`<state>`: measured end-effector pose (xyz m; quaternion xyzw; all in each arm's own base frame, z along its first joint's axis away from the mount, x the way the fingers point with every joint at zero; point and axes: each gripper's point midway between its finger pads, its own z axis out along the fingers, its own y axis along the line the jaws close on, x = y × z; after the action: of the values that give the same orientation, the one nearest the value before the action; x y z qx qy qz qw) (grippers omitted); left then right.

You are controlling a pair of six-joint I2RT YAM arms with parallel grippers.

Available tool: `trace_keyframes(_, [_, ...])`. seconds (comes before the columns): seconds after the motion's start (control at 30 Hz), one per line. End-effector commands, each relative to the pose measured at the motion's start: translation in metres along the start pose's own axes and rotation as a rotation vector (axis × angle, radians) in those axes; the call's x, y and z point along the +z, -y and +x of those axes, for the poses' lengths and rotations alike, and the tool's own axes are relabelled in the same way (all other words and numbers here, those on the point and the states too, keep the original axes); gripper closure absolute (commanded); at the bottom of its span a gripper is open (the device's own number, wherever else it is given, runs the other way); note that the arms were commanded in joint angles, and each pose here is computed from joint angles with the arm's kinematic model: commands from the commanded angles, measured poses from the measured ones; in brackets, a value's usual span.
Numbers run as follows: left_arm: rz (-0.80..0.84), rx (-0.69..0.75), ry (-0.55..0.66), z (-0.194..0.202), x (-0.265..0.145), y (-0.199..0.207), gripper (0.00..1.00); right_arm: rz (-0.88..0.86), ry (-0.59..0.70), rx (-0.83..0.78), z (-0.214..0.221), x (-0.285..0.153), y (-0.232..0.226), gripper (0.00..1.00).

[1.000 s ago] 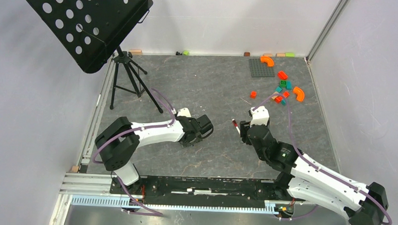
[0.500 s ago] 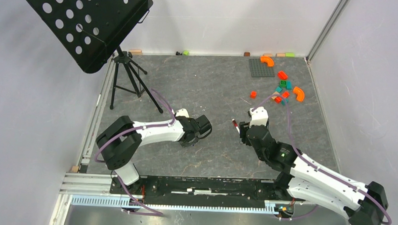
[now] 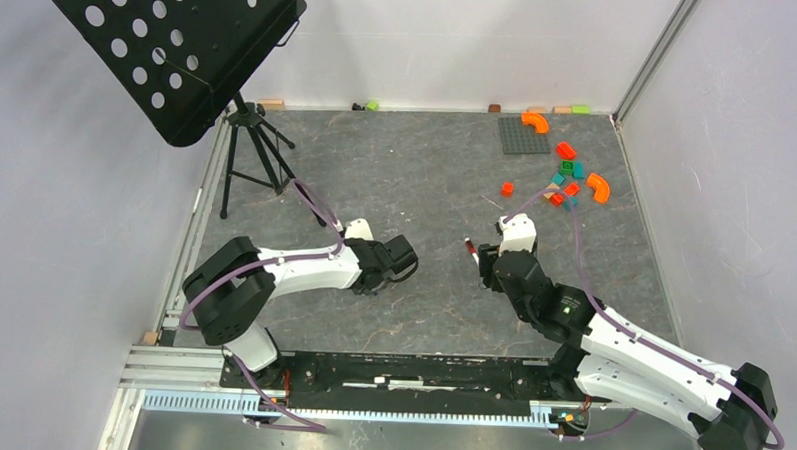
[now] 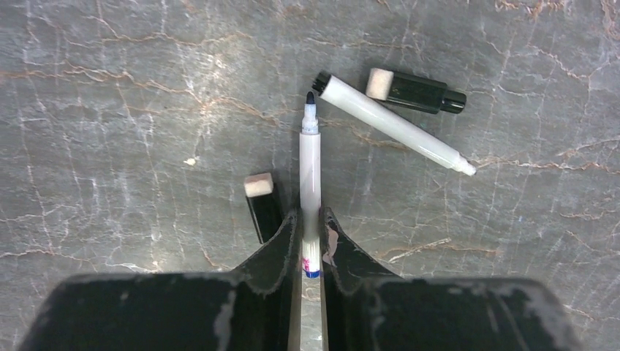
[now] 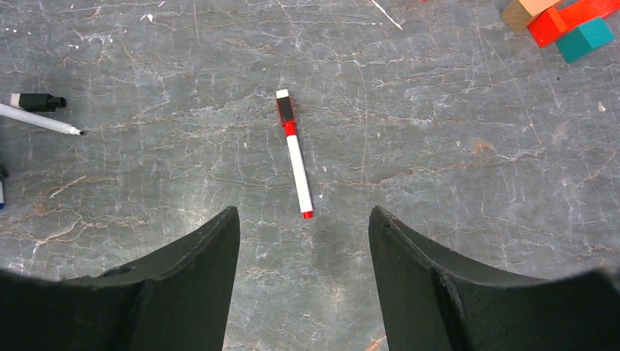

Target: Insert the pens into the pen caps

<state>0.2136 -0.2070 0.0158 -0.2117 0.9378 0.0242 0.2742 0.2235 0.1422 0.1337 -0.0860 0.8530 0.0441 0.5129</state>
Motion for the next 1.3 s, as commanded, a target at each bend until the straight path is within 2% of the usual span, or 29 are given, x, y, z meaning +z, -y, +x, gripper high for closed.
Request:
trace_keyframes(0.0, [-0.111,0.047,0.021,0.006,0.015,-0.040,0.88,-0.010,0.027,0.019,-0.006,0.000,-0.002,0.32])
trace_keyframes(0.13, [-0.080,0.093,0.024,0.005,0.014,-0.040,0.88,-0.016,0.025,0.019,-0.007,0.000,-0.004,0.32])
trace_keyframes(0.23, [-0.039,0.135,0.033,0.003,0.013,-0.039,0.92,-0.021,0.025,0.021,-0.007,0.000,-0.005,0.32])
trace_keyframes(0.47, [0.147,0.206,0.043,0.004,0.006,-0.023,0.97,-0.046,0.023,0.021,-0.008,0.000,-0.010,0.32])
trace_keyframes(0.77, [0.307,0.282,0.076,-0.002,-0.011,-0.009,0.98,-0.143,0.023,0.030,-0.008,0.002,-0.030,0.32])
trace_keyframes(1.07, [0.527,0.303,0.145,-0.010,-0.036,0.006,0.98,-0.336,0.081,0.112,-0.013,-0.006,-0.062,0.32])
trace_keyframes(1.27, [0.679,0.305,0.187,-0.013,-0.058,0.015,0.98,-0.539,0.140,0.197,-0.017,-0.019,-0.093,0.32])
